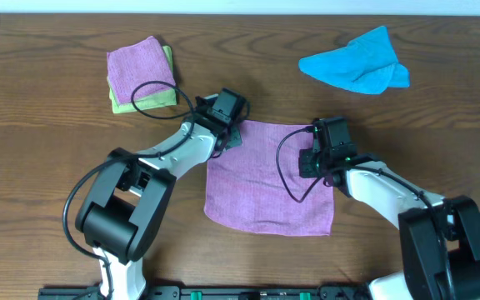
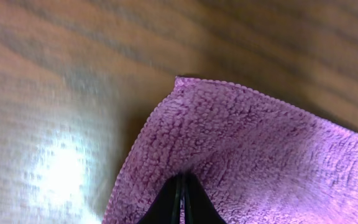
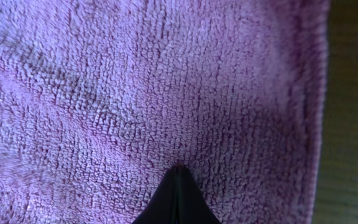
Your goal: Fold the cloth
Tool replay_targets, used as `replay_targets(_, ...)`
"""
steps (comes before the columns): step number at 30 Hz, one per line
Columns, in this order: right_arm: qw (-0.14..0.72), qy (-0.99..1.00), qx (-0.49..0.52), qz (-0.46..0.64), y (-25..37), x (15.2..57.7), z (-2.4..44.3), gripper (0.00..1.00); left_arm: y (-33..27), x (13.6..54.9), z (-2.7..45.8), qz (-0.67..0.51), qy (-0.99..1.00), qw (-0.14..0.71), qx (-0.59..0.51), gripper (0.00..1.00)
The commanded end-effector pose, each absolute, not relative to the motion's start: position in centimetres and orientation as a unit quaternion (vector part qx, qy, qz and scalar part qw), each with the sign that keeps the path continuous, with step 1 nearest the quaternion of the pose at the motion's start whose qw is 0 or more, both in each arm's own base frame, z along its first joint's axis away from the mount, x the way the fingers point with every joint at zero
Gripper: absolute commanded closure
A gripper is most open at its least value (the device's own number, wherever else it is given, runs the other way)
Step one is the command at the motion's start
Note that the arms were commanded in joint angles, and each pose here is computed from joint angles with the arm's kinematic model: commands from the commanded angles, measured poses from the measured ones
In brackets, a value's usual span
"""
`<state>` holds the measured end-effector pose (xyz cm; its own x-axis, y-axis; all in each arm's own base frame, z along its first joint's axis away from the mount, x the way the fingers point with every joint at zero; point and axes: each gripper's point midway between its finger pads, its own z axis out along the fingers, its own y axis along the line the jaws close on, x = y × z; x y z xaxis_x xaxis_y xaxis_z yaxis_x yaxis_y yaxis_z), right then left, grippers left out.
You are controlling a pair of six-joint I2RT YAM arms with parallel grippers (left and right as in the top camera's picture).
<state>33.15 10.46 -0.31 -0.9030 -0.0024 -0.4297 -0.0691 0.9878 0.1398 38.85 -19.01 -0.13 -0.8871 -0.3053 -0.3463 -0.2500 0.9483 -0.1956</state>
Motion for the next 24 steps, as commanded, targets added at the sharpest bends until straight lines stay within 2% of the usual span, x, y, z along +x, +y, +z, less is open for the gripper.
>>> replay_targets(1,0.200,0.978,-0.004,0.059,9.5,32.1,-2.2,0.98,-17.2,38.3,-2.6,-0.052,0.973,0.162,-0.158,0.94)
replay_targets(3,0.208,0.976,-0.006,0.061,9.6,32.4,-2.0,0.98,-17.4,38.1,-2.7,-0.061,0.974,0.155,-0.152,0.93)
replay_targets(4,0.211,0.976,-0.006,0.061,9.7,32.5,-2.0,0.99,-17.6,38.0,-2.7,-0.063,0.976,0.150,-0.143,0.89)
replay_targets(5,0.211,0.975,-0.007,0.062,9.7,32.6,-1.9,0.98,-17.6,37.8,-2.6,-0.064,0.978,0.145,-0.135,0.80)
replay_targets(6,0.212,0.975,-0.007,0.064,9.8,32.6,-1.9,0.98,-17.5,37.6,-2.4,-0.060,0.980,0.142,-0.129,0.56)
replay_targets(7,0.213,0.975,-0.009,0.064,9.8,32.7,-1.8,0.99,-17.5,37.6,-2.1,-0.058,0.981,0.142,-0.119,0.17)
replay_targets(8,0.215,0.974,-0.011,0.064,9.8,32.8,-1.8,0.99,-17.5,37.7,-1.7,-0.057,0.982,0.143,-0.111,0.02)
replay_targets(12,0.228,0.971,-0.019,0.070,10.2,33.6,-1.2,0.98,-17.7,38.4,1.0,-0.063,0.982,0.165,-0.073,0.05)
replay_targets(13,0.229,0.970,-0.020,0.077,10.5,33.7,-0.9,0.89,-17.8,38.5,1.9,-0.064,0.981,0.170,-0.068,0.05)
replay_targets(16,0.234,0.966,-0.027,0.103,11.5,34.0,0.3,0.87,-17.6,38.2,4.7,-0.066,0.980,0.180,-0.054,0.05)
replay_targets(18,0.250,0.962,-0.028,0.111,11.7,34.4,1.8,0.76,-17.4,37.9,6.8,-0.069,0.978,0.194,-0.038,0.05)
replay_targets(22,0.292,0.948,-0.029,0.123,11.8,34.8,5.5,0.73,-16.8,36.4,11.0,-0.078,0.974,0.212,-0.020,0.05)
replay_targets(24,0.297,0.946,-0.024,0.126,11.6,34.0,7.3,0.74,-16.1,34.4,12.7,-0.079,0.977,0.199,-0.019,0.05)
